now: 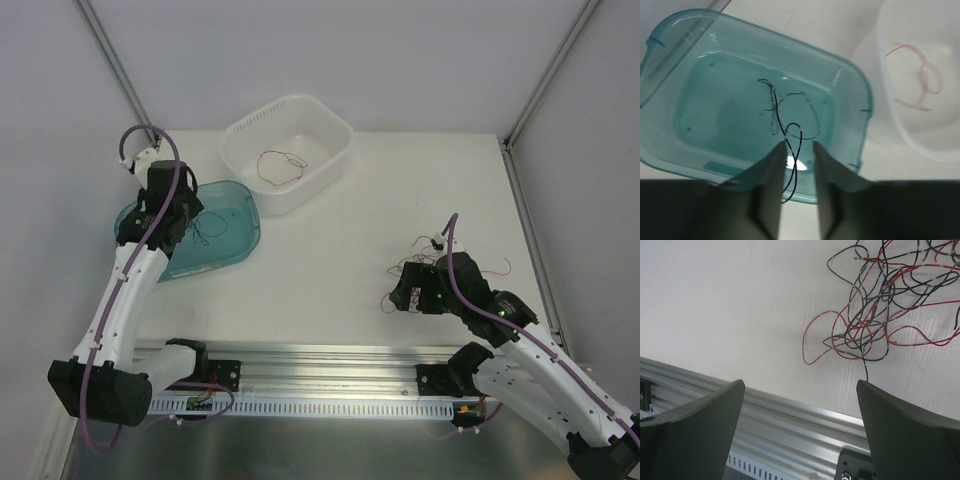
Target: Untangle the cables
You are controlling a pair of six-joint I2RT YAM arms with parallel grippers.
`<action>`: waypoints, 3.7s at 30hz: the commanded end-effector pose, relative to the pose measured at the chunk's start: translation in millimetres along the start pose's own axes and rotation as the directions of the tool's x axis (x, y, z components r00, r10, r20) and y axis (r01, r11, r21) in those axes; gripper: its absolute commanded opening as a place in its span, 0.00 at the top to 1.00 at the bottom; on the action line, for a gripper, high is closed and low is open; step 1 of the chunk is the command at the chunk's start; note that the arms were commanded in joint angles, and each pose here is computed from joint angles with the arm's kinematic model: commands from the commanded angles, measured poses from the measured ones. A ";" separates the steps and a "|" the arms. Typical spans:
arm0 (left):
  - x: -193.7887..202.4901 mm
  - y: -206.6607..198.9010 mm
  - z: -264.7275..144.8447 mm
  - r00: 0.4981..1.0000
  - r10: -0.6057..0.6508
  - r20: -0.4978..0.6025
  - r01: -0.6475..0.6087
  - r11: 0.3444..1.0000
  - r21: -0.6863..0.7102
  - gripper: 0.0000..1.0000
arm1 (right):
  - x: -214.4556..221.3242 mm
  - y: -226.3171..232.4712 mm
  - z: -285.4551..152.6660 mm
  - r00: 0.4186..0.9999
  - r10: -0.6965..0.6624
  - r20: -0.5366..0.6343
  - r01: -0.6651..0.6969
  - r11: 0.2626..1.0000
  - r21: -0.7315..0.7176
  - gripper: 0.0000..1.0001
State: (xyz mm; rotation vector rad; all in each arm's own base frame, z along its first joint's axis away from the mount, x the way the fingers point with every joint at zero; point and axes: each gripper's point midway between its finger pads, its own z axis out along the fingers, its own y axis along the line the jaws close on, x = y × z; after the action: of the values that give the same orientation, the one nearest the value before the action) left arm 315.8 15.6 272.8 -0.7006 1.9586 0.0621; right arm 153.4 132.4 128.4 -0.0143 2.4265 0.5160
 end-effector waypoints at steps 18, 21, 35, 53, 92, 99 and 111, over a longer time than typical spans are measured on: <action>110.4 -41.3 -50.9 0.929 0.233 -0.288 -0.039 0.835 0.549 0.01 | -32.9 -57.3 -2.5 0.997 -0.056 0.050 0.032 0.918 0.395 0.03; 142.2 -44.8 -65.0 0.886 0.296 -0.358 -0.002 0.773 0.635 0.01 | -37.5 -64.8 3.8 0.998 -0.047 0.047 0.021 0.895 0.445 0.07; 207.7 -28.3 -84.0 0.858 0.396 -0.329 -0.009 0.650 0.760 0.01 | -30.6 -17.8 100.9 0.993 -0.049 -0.112 0.075 0.965 0.250 0.56; 232.3 -53.5 -111.7 0.809 0.432 -0.398 0.071 0.600 0.797 0.01 | 18.6 143.4 112.4 0.871 -0.417 -0.258 0.426 0.904 -0.025 0.58; 350.8 -128.1 -54.6 0.720 0.410 -0.559 -0.147 0.878 0.455 1.00 | -5.0 31.7 163.4 0.969 0.239 -0.056 -0.223 0.955 0.196 0.40; 350.9 -126.7 -57.3 0.735 0.355 -0.578 -0.086 0.894 0.440 1.00 | 8.2 30.8 162.1 0.956 0.281 -0.083 -0.261 0.945 0.196 0.52; 328.0 -128.0 -54.2 0.792 0.298 -0.532 -0.051 0.902 0.429 1.00 | 21.9 2.9 145.2 0.965 0.233 -0.116 -0.183 0.925 0.333 0.99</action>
State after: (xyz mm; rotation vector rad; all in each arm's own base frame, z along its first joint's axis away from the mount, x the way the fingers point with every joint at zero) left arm 220.9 -257.5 40.9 -0.2210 2.6029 -0.4618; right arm 236.0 211.1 16.5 0.3642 2.6129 0.3362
